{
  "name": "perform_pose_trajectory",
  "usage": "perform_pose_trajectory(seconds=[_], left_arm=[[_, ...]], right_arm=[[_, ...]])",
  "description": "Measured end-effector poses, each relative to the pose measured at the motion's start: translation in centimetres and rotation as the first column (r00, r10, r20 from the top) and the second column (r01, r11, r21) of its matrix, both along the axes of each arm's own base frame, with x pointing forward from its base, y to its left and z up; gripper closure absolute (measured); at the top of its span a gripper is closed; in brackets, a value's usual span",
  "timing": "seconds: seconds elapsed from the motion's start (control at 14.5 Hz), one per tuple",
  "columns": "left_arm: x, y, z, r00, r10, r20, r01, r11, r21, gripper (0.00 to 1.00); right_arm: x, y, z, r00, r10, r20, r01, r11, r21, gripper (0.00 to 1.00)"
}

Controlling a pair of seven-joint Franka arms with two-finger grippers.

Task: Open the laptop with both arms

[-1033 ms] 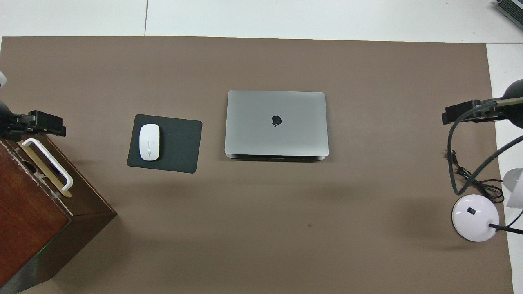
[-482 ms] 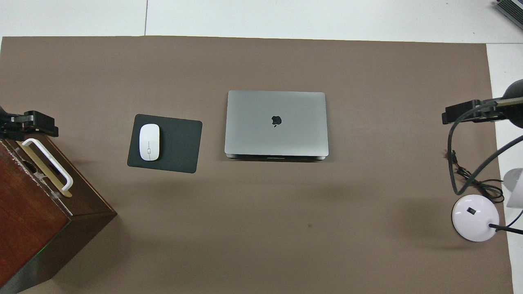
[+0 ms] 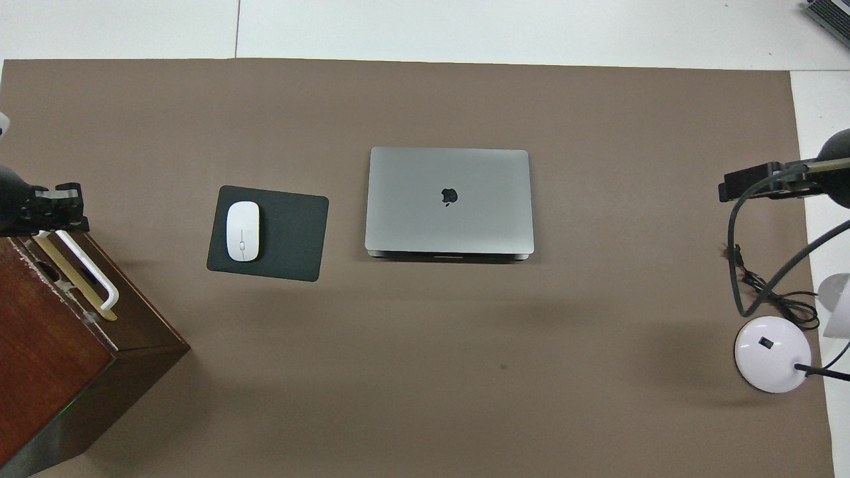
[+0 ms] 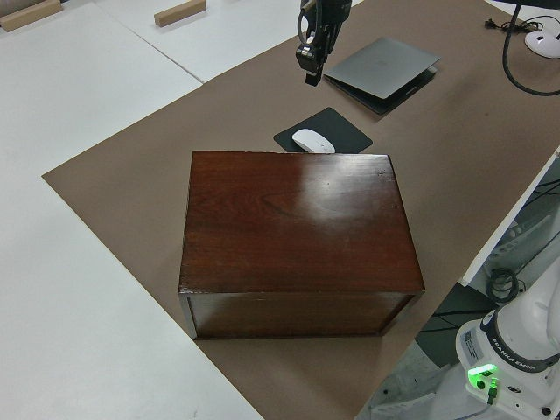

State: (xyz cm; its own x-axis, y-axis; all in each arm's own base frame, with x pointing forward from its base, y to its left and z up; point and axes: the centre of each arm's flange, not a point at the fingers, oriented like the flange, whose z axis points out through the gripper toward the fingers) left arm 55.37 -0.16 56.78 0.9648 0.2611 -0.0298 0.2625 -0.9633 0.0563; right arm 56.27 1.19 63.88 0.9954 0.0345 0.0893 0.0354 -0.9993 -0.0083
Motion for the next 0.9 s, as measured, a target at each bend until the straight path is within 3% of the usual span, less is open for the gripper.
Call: perform_pose_trajectory(seconds=[0.34,0.62,0.76,0.9], left_arm=[[0.0,-1.9,-1.6,0.959,0.279,-0.047,-0.283,0.951,-0.127,0.99],[-0.4,-4.0,-3.9,0.888,0.445,-0.116,-0.46,0.846,-0.271,0.99],[-0.4,-4.1,-4.9,0.811,0.561,-0.165,-0.582,0.749,-0.318,0.99],[-0.1,-4.2,-5.9,0.716,0.661,-0.224,-0.69,0.625,-0.365,0.99]], right_arm=[[0.0,0.0,0.0,1.0,0.0,0.0,0.0,1.0,0.0,0.6],[0.0,0.0,0.0,1.0,-0.001,0.001,0.001,1.0,0.0,0.99],[0.0,0.0,0.0,1.0,-0.001,0.002,0.001,1.0,0.0,0.94],[0.0,0.0,0.0,1.0,-0.001,0.003,0.001,1.0,0.0,0.73]])
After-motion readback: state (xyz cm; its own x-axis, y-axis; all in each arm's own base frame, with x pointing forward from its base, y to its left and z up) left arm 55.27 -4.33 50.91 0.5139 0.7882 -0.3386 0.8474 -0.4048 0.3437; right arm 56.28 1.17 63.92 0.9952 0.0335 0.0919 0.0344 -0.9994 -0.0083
